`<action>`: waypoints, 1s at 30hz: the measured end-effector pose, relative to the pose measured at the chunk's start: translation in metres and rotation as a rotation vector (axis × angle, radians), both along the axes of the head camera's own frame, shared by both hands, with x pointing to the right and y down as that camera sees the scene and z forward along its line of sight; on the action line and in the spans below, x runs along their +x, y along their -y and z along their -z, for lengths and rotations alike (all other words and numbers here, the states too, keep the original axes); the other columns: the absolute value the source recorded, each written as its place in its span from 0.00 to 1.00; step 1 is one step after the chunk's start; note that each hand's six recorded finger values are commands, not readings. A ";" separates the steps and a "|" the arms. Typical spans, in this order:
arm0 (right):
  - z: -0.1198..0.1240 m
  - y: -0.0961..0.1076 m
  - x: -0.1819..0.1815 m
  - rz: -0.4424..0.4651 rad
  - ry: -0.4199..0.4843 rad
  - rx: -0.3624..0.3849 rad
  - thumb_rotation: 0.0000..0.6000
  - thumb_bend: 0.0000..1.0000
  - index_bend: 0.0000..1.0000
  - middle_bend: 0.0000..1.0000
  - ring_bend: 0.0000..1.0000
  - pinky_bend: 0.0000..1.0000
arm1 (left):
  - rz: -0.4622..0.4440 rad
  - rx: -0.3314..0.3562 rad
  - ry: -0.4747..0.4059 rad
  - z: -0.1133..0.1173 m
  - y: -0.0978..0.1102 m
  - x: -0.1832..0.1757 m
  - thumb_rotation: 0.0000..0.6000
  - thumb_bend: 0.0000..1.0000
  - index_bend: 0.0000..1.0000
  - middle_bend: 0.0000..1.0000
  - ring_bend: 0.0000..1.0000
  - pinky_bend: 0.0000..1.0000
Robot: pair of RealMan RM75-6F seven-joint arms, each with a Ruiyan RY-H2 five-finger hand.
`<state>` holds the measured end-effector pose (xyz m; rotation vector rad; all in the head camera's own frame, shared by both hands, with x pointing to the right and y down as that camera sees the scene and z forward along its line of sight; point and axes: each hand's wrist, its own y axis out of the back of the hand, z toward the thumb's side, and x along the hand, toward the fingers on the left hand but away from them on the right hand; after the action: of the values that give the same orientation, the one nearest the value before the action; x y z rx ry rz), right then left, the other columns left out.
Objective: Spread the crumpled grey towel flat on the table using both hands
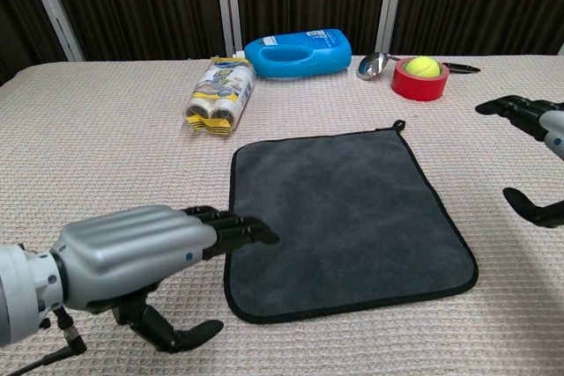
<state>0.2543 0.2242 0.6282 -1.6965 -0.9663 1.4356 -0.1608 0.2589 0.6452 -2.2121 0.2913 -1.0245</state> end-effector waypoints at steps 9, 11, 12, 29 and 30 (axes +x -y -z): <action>0.006 0.003 0.013 -0.026 0.036 0.016 1.00 0.50 0.00 0.00 0.00 0.00 | 0.180 0.097 -0.026 0.016 0.027 -0.023 1.00 0.12 0.00 0.00 0.00 0.01; 0.008 0.002 0.021 -0.038 0.056 0.015 1.00 0.47 0.00 0.00 0.00 0.00 | 0.252 0.135 -0.017 0.021 0.034 -0.042 1.00 0.10 0.00 0.00 0.00 0.01; 0.009 0.000 0.025 -0.042 0.065 0.015 1.00 0.47 0.00 0.00 0.00 0.00 | 0.287 0.153 -0.015 0.024 0.036 -0.051 1.00 0.10 0.00 0.00 0.00 0.01; 0.044 -0.044 0.104 -0.135 0.105 0.017 1.00 0.44 0.00 0.00 0.00 0.00 | 0.628 0.408 0.119 0.099 -0.001 -0.228 1.00 0.09 0.00 0.00 0.00 0.00; 0.045 -0.045 0.106 -0.139 0.107 0.016 1.00 0.44 0.00 0.00 0.00 0.00 | 0.635 0.412 0.128 0.101 -0.004 -0.235 1.00 0.09 0.00 0.00 0.00 0.00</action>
<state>0.3604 0.2691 0.5832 -1.7377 -1.1710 1.4323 -0.3954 0.2632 0.5444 -1.6949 1.0899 -1.2825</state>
